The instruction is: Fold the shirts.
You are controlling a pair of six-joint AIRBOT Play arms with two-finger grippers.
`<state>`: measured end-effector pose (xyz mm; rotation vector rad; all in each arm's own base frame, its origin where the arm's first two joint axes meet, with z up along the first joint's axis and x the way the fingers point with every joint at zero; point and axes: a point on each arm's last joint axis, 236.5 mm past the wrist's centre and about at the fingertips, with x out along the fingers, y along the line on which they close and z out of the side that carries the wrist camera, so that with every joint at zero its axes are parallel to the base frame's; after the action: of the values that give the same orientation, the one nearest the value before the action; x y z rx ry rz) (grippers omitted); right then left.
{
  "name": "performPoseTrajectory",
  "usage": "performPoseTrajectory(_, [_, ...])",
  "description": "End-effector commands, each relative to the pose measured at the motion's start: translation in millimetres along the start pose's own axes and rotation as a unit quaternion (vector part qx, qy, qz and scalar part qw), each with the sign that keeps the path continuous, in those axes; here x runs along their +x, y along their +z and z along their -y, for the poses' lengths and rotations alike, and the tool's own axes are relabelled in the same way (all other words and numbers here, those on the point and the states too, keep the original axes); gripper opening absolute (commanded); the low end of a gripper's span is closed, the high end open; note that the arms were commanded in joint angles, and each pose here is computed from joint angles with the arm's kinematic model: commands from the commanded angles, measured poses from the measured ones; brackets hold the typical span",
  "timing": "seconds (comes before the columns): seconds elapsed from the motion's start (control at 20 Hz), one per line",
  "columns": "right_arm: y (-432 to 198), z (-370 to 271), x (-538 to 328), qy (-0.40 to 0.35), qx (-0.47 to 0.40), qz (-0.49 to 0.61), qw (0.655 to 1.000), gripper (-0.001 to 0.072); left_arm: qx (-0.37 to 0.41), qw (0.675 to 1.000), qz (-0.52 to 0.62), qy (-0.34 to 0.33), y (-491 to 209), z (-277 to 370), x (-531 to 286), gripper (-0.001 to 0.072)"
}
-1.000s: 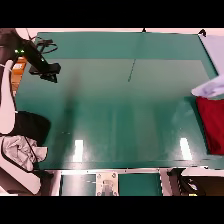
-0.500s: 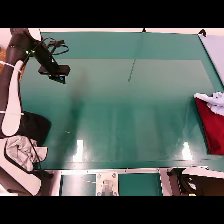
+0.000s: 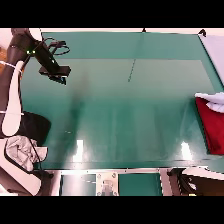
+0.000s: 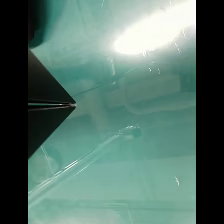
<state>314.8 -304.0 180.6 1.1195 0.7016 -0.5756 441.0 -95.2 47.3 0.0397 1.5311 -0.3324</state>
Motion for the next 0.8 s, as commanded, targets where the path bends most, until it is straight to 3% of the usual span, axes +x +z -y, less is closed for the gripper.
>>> performPoseTrajectory(0.0, [38.4,-73.6,3.6,0.132,0.015,0.085,0.987,0.0023,0.001,1.0,0.001,0.0,0.3,0.1,0.1,0.0021])
performPoseTrajectory(0.15, [52.8,-112.8,17.0,0.203,0.039,0.107,0.973,0.0023,0.0,1.0,0.0,0.0,0.0,0.1,0.1,0.0021])
performPoseTrajectory(0.35, [48.7,-102.9,43.2,0.19,0.05,0.083,0.977,0.0023,-0.001,1.0,0.0,0.0,0.0,0.1,0.1,0.0021])
performPoseTrajectory(0.75, [-21.4,2.3,67.6,0.066,0.101,-0.06,0.991,0.0023,0.0,1.0,0.0,0.0,-0.1,0.3,0.1,0.0021])
